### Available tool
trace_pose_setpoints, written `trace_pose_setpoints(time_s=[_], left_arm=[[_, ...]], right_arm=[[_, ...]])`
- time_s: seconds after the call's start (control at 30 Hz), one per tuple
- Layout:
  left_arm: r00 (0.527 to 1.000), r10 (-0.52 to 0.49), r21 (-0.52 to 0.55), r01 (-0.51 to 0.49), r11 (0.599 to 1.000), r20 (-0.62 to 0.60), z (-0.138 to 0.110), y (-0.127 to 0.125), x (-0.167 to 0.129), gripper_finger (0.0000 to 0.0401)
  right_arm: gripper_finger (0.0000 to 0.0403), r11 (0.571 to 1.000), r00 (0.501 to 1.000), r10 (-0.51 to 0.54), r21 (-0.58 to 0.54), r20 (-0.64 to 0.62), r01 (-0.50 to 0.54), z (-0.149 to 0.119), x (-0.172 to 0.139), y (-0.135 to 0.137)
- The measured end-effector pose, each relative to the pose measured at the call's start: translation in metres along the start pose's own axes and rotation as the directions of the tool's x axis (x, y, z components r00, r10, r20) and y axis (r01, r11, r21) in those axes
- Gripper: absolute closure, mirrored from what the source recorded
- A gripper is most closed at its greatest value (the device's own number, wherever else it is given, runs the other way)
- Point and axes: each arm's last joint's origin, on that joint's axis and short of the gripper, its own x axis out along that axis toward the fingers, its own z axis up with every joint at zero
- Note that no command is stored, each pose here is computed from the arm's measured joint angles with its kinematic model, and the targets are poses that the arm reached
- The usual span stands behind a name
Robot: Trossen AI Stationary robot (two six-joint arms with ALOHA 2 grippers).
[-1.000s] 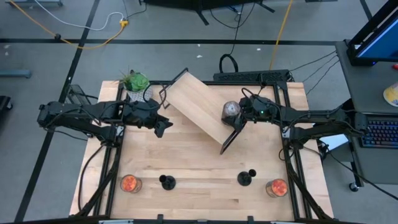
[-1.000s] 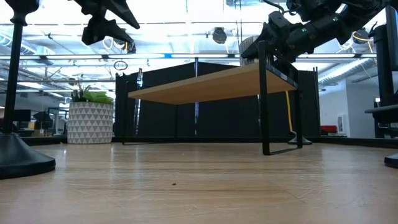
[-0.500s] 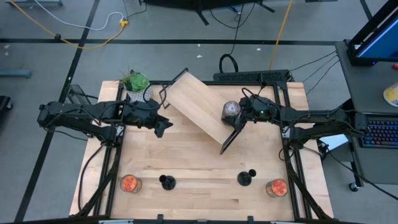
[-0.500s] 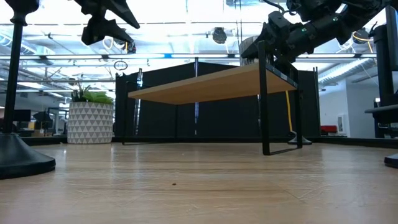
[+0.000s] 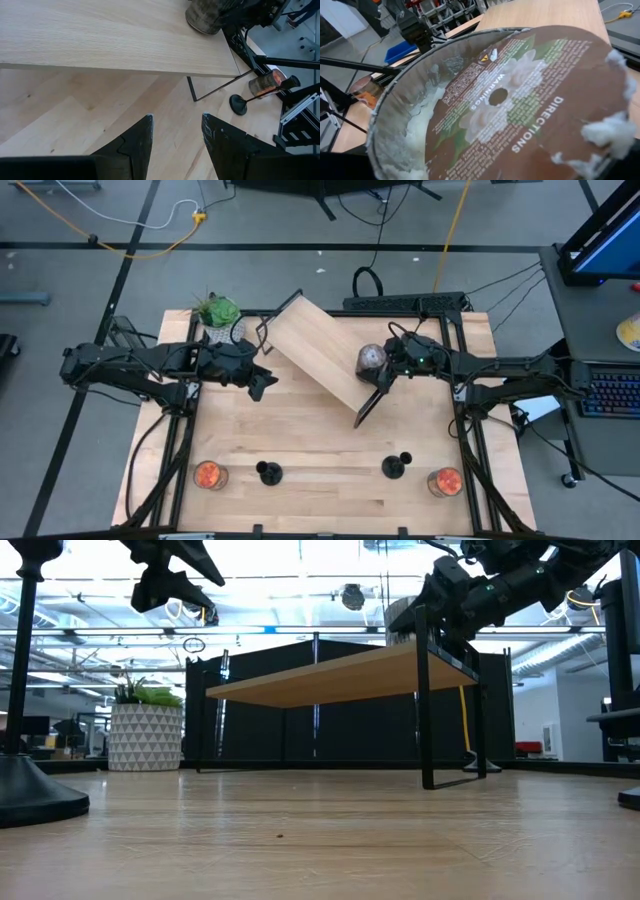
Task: Pick & Place candle stick holders
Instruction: Put the brown scented candle on the shelf
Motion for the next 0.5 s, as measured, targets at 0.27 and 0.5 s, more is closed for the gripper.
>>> trace_pose_setpoints(time_s=[0.27, 0.5], left_arm=[[1.0, 0.0, 0.0, 0.0, 1.0, 0.0, 0.0, 0.0, 0.0, 0.0224], [1.0, -0.002, 0.0, 0.002, 1.0, -0.002, 0.0, 0.0, 0.0, 0.0224]], right_arm=[[0.0003, 1.0, 1.0, -0.006, -0.013, -0.002, 0.006, -0.0003, 0.0, -0.0003], [0.0003, 1.0, 1.0, -0.008, -0.013, -0.001, 0.008, -0.0003, 0.0, -0.0003]])
